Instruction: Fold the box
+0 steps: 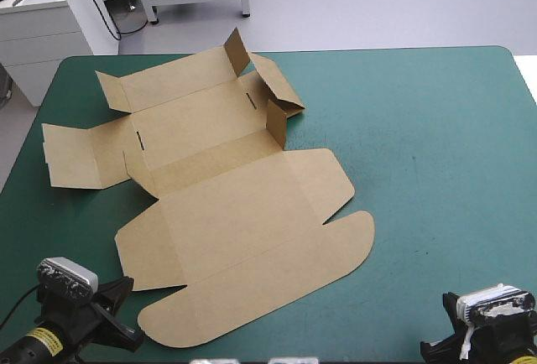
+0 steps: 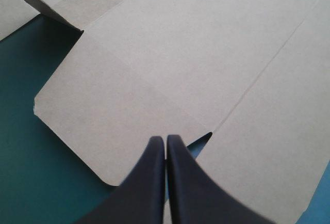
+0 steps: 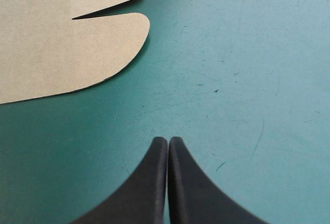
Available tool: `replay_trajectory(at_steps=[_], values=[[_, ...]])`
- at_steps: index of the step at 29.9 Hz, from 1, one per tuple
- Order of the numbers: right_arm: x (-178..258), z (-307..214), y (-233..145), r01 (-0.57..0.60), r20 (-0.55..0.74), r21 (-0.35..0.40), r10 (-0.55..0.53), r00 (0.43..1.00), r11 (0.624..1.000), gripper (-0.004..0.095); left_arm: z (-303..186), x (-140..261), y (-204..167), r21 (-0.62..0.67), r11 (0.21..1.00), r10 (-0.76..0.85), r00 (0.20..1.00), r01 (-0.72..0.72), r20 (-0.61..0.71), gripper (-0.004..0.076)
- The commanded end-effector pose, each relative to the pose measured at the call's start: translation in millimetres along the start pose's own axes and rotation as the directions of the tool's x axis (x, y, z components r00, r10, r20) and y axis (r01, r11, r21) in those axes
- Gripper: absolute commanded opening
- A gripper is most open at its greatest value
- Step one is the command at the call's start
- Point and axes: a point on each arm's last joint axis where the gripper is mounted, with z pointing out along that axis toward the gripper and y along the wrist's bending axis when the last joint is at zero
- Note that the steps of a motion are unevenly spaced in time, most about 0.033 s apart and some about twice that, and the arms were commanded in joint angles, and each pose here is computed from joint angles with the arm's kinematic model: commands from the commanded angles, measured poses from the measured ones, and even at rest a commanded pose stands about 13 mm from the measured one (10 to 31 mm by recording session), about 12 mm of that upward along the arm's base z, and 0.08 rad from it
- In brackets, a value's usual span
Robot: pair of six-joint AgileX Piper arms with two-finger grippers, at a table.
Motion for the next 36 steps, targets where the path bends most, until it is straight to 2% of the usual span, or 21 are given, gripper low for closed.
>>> replay_trajectory(at_steps=[1, 27, 36], values=[[-10.3, -2.7, -0.2, 0.005, 0.061, 0.0, -0.005, 0.998, 1.0, -0.0014, -3.8, -11.9, -0.6, 0.008, 1.0, -0.01, 0.997, 0.009, 0.077, -0.0008], [-12.3, -1.9, -0.7, 0.003, 0.054, -0.001, -0.003, 0.999, 1.0, -0.0013, -3.8, -11.9, -0.6, 0.008, 1.0, -0.01, 0.997, 0.009, 0.077, -0.0008], [-71.6, -1.3, -9.5, 0.087, 0.025, 0.003, -0.087, 0.996, 0.996, -0.0013, -3.8, -11.9, -0.6, 0.008, 1.0, -0.01, 0.997, 0.009, 0.077, -0.0008]])
